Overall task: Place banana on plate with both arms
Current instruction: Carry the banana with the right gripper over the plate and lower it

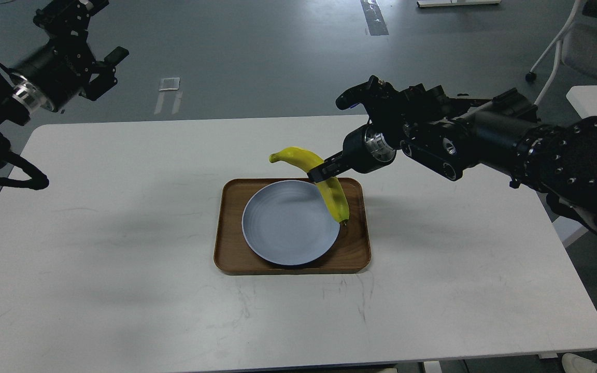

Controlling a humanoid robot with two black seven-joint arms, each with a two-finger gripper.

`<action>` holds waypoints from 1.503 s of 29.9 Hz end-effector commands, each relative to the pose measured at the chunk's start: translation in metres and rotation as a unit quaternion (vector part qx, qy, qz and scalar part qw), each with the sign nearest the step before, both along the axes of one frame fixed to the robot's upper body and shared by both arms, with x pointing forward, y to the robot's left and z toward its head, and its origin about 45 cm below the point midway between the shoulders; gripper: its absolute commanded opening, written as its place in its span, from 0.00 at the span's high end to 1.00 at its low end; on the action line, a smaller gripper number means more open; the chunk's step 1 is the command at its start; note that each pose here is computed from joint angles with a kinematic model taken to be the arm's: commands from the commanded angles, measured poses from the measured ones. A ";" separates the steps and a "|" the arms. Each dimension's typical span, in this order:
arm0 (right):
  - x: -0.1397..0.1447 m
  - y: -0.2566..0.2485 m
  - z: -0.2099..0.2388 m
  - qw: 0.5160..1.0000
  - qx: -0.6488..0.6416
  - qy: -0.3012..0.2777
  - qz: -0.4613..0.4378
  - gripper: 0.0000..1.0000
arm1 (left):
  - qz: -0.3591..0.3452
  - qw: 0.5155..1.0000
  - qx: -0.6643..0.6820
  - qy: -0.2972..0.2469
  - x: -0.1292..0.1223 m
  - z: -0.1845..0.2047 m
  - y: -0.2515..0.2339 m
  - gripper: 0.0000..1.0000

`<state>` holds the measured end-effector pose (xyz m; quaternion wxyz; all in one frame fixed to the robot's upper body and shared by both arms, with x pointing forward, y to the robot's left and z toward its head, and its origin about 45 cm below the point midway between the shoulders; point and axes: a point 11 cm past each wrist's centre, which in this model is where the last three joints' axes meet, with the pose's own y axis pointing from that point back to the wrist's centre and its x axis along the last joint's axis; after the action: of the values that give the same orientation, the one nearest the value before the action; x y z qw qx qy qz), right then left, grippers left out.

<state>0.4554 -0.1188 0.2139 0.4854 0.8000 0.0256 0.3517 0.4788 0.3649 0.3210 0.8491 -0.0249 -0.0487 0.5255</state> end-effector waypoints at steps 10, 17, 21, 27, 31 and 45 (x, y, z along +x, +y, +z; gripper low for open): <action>-0.009 -0.004 -0.019 1.000 0.011 0.025 -0.012 0.94 | 0.002 1.000 0.001 0.002 -0.001 -0.001 0.002 0.02; -0.016 -0.004 -0.029 0.999 0.024 0.042 -0.021 0.90 | 0.002 1.000 0.001 0.002 -0.001 -0.001 0.002 0.02; -0.021 -0.004 -0.038 0.998 0.026 0.054 -0.022 0.87 | 0.002 1.000 0.002 0.001 -0.001 -0.001 0.003 0.02; -0.023 -0.002 -0.040 0.997 0.037 0.059 -0.027 0.79 | 0.003 1.000 0.002 0.002 -0.001 -0.001 0.004 0.02; -0.025 -0.003 -0.043 0.997 0.042 0.064 -0.030 0.75 | 0.009 1.000 0.006 0.001 -0.003 0.000 0.010 0.02; -0.023 0.000 -0.041 0.995 0.066 0.068 -0.044 0.21 | 0.010 1.000 0.006 0.001 -0.003 0.001 0.011 0.02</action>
<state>0.4317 -0.1189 0.1717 0.4459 0.8514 0.0021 0.2764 0.4758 0.3762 0.3213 0.8442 -0.0186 -0.0510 0.5333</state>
